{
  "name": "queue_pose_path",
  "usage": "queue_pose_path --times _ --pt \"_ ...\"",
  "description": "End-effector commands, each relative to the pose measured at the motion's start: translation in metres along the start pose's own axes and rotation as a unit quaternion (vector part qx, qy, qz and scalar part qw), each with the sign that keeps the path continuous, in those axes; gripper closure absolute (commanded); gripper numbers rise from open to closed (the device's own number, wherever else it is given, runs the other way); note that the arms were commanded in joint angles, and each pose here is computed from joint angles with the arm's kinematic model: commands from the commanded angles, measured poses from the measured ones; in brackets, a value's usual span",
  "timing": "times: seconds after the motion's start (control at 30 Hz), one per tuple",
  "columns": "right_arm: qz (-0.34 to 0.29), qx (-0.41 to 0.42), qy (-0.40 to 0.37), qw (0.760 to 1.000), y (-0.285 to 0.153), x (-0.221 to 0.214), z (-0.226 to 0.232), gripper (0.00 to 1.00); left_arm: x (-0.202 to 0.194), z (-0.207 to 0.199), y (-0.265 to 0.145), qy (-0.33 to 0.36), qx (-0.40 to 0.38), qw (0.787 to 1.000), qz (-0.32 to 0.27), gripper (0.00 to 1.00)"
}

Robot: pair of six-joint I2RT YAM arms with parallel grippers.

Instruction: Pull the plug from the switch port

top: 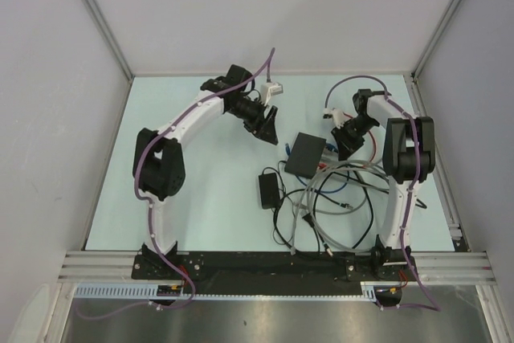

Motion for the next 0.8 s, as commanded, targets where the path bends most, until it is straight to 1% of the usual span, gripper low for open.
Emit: queue_pose_path --times 0.0,0.07,0.1,0.17,0.2,0.27,0.33,0.47,0.53,0.57,0.6,0.63,0.67,0.7,0.77 --pt "-0.028 0.013 0.002 1.0 0.003 0.013 0.019 0.64 -0.018 0.017 -0.017 0.003 0.032 0.999 0.014 0.3" --pt "-0.038 0.005 0.007 0.999 -0.004 0.017 0.02 0.52 -0.019 0.019 -0.019 0.002 0.035 0.999 0.012 0.3" --pt "-0.05 0.001 0.005 0.999 -0.012 0.019 0.021 0.45 -0.02 0.021 -0.02 0.002 0.036 0.999 0.011 0.3" --pt "-0.068 -0.003 0.006 0.998 -0.025 0.026 0.027 0.39 -0.017 0.02 -0.022 0.004 0.036 0.999 0.006 0.3" --pt "-0.079 -0.005 0.007 0.997 -0.032 0.029 0.029 0.33 -0.015 0.019 -0.023 0.006 0.036 0.999 0.004 0.3" --pt "-0.104 -0.012 0.0 0.994 -0.052 0.036 0.037 0.27 -0.012 0.018 -0.025 0.01 0.034 0.999 -0.002 0.3" --pt "-0.127 -0.02 -0.014 0.992 -0.07 0.044 0.045 0.25 -0.009 0.016 -0.026 0.009 0.034 0.999 -0.006 0.29" --pt "-0.163 -0.029 -0.034 0.986 -0.097 0.057 0.055 0.24 -0.014 0.017 -0.024 0.003 0.034 0.999 0.0 0.28" --pt "-0.187 -0.024 -0.059 0.98 -0.106 0.063 0.068 0.25 -0.02 0.019 -0.018 -0.009 0.029 1.0 0.004 0.28" --pt "-0.196 -0.019 -0.072 0.978 -0.105 0.064 0.076 0.25 -0.023 0.017 -0.014 -0.016 0.017 1.0 -0.001 0.29" --pt "-0.201 -0.019 -0.087 0.976 -0.093 0.062 0.078 0.26 -0.026 0.018 -0.011 -0.023 0.013 1.0 -0.003 0.29" --pt "-0.203 -0.018 -0.108 0.973 -0.085 0.064 0.09 0.26 -0.027 0.018 -0.007 -0.031 0.008 0.999 -0.008 0.29" --pt "-0.215 -0.028 -0.12 0.969 -0.086 0.065 0.097 0.28 -0.028 0.017 -0.003 -0.043 -0.003 0.999 -0.015 0.3" --pt "-0.232 -0.032 -0.122 0.964 -0.082 0.071 0.098 0.3 -0.027 0.017 -0.002 -0.048 -0.008 0.999 -0.018 0.31" --pt "-0.22 -0.016 -0.117 0.968 -0.06 0.064 0.104 0.34 -0.028 0.018 0.002 -0.054 -0.012 0.998 -0.012 0.32"
Point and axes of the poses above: each gripper's point midway between its finger pads, its own y axis out along the fingers, its own z axis along the line the jaws close on, x = y × z, the point moved 3 cm from there along -y, back along the fingers, and after that the axes turned 15 degrees about y, right-handed, at the moved point
